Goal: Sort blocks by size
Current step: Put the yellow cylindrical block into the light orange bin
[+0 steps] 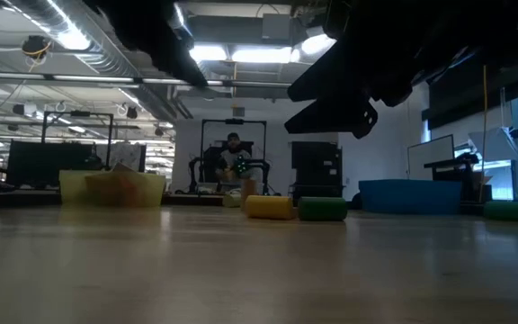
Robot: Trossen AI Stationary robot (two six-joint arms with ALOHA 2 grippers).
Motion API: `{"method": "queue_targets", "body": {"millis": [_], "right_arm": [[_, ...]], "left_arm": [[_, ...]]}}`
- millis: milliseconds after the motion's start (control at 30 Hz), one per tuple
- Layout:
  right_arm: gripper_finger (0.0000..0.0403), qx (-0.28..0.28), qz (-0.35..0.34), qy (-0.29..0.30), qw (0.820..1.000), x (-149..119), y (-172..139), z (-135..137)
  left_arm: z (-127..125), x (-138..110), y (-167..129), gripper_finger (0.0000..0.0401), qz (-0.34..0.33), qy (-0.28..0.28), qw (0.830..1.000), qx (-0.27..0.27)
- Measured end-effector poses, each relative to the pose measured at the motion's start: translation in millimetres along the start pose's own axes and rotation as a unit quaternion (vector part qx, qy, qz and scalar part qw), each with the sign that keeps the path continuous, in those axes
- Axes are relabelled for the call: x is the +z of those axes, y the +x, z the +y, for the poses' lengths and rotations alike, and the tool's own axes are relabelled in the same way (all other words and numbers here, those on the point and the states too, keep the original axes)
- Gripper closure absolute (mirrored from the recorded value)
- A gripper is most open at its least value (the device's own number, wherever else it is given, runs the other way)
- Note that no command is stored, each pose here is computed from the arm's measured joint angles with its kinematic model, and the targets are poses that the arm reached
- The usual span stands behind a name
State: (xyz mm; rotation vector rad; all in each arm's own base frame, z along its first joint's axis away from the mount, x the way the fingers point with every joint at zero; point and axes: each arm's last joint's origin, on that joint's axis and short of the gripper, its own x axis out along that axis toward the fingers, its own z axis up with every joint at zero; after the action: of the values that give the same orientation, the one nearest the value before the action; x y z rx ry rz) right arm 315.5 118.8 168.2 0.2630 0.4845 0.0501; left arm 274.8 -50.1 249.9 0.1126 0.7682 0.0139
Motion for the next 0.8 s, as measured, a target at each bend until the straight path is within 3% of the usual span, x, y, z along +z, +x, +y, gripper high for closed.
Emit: {"method": "queue_targets", "body": {"millis": [400,800], "right_arm": [[0.0132,-0.004,0.01,-0.001,1.0,-2,0,-1],[0.0132,-0.004,0.01,0.0,1.0,-2,0,-1]], "left_arm": [[23,-14,69,0.0186,0.054,0.028,0.998,-0.004],[42,-12,82,0.0186,0.028,0.041,0.999,-0.008]]}}
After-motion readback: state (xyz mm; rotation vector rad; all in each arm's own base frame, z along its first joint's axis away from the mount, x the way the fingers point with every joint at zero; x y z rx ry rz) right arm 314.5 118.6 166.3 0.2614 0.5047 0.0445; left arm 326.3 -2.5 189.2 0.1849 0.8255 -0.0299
